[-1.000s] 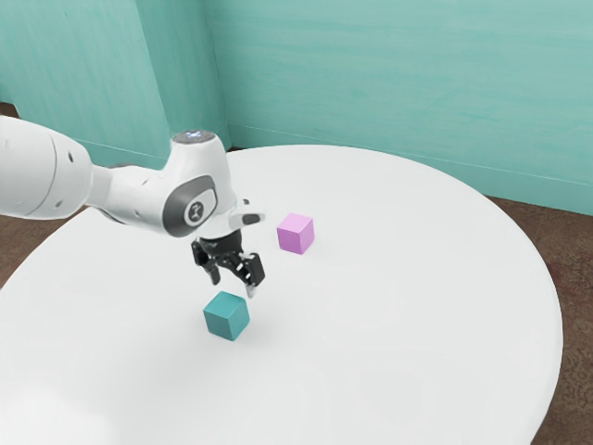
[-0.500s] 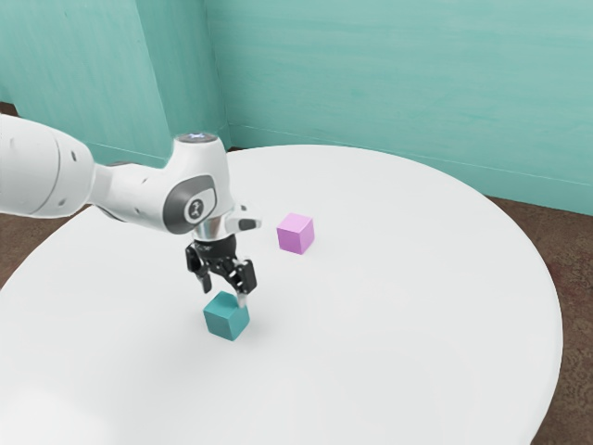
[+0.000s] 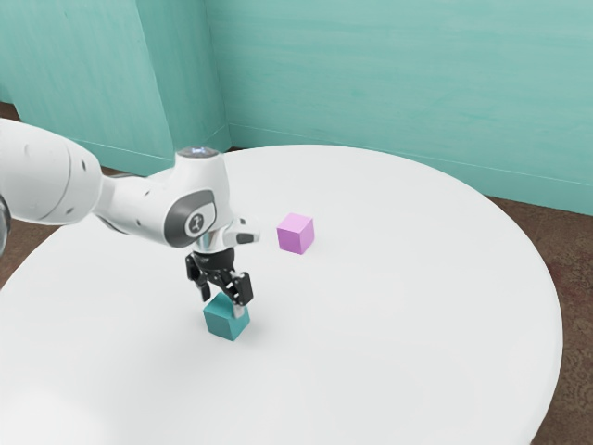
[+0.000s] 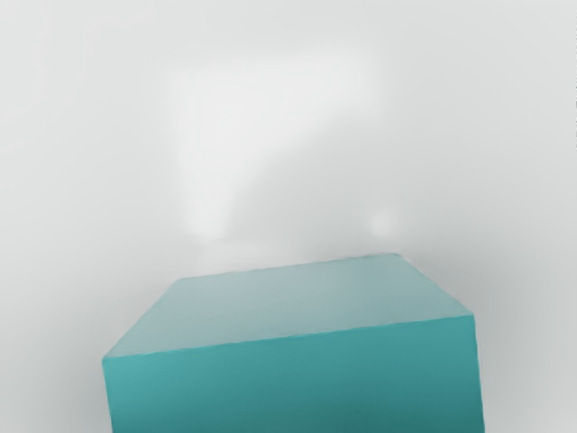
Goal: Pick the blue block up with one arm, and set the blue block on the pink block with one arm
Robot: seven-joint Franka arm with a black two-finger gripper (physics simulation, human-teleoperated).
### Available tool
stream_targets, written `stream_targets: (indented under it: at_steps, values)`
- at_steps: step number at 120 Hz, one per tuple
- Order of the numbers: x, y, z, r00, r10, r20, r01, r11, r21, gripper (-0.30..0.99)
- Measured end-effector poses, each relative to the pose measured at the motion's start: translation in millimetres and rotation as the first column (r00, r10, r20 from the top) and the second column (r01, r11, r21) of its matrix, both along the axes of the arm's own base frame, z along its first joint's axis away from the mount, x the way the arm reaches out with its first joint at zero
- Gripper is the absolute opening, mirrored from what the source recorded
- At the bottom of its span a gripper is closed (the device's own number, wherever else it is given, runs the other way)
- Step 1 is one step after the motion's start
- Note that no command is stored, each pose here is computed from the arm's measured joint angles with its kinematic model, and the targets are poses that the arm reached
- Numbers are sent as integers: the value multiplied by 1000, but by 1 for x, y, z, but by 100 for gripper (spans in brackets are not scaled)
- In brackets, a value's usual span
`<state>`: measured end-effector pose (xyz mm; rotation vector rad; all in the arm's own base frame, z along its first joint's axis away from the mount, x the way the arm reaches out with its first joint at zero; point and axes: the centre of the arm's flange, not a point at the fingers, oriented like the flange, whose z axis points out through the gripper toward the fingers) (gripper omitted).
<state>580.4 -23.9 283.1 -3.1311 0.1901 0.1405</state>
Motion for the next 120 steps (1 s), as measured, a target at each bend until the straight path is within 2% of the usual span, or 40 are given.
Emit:
stream_targets:
  at_steps: [42, 120]
  values:
    - [3, -5, -13, 1000, -17, 17, 17, 1000, -13, 67]
    - [-2, -3, -25, 1000, -17, 7, 18, 999, -28, 67]
